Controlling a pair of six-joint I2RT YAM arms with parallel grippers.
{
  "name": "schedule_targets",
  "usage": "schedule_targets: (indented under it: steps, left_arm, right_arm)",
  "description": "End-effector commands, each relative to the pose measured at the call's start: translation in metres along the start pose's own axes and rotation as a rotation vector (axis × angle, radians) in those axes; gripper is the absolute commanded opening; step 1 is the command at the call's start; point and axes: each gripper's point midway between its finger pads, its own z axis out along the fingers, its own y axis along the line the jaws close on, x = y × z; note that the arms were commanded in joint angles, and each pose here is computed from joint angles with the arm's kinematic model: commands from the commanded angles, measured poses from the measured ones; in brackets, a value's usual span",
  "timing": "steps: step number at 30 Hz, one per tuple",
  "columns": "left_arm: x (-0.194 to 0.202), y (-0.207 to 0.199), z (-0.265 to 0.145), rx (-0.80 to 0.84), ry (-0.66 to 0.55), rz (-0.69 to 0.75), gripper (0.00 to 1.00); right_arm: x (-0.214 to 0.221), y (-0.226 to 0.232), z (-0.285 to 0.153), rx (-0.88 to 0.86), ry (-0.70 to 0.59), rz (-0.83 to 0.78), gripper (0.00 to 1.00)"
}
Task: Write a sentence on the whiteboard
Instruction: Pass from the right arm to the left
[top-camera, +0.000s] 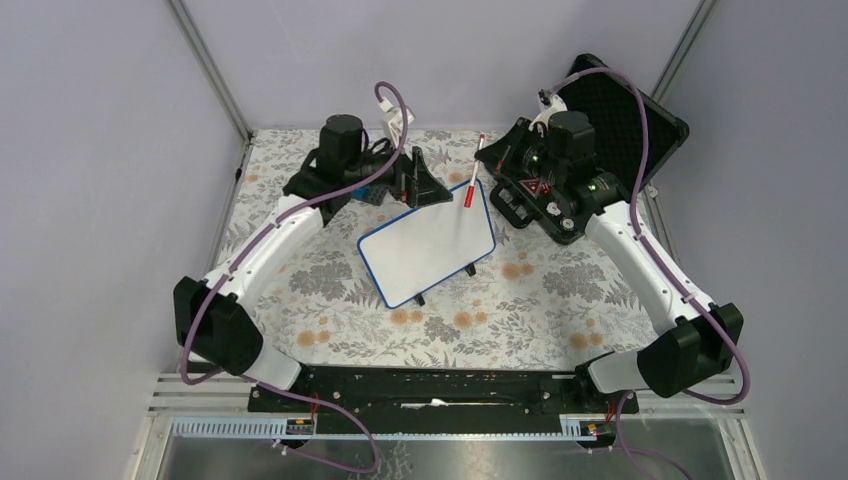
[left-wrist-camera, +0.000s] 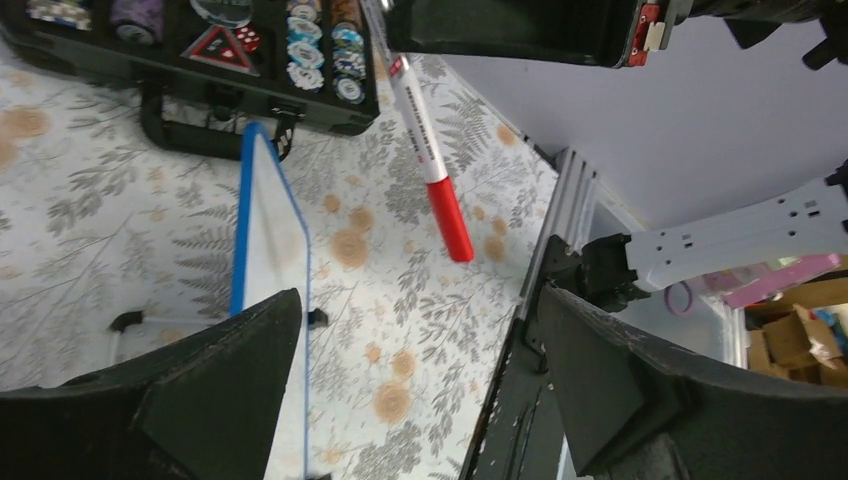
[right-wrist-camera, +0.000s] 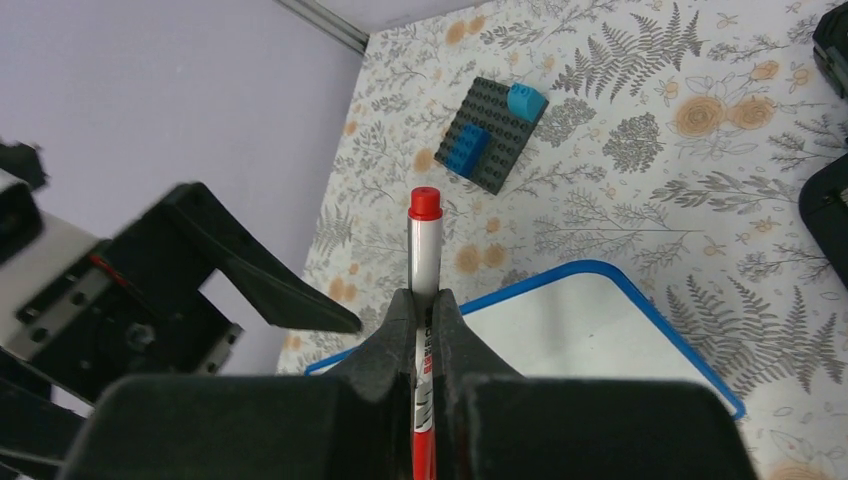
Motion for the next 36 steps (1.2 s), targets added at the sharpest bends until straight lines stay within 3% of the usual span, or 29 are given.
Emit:
schedule_targets:
  steps: [1,7,18,26,34,36]
  left_arm:
    - [-0.014,-0.026,0.020,0.110,-0.072,0.031,0.92]
    - [-0.017,-0.003,0.036,-0.010,-0.106,-0.003,0.78]
    - [0.000,-0.005,0.066,-0.038,-0.034,0.020,0.61]
    - [0.007,-0.008,0.074,-0.106,-0.019,0.104,0.42]
    - [0.003,-0.004,0.073,-0.138,-0.012,0.131,0.07]
    - [0.003,-0.002,0.069,-0.154,-0.005,0.157,0.00]
  right_arm:
    - [-0.021,0.008,0.005,-0.011,-0.085,0.121,0.00]
    - [-0.026,0.001,0.005,0.049,-0.101,0.185,0.00]
    - [-0.021,-0.008,0.003,0.086,-0.103,0.202,0.00]
    - [-0.017,-0.016,0.001,0.114,-0.104,0.205,0.00]
    - [-0.011,-0.007,0.001,0.053,-0.086,0.204,0.00]
    - [-0.008,-0.001,0.001,0.006,-0.075,0.195,0.16]
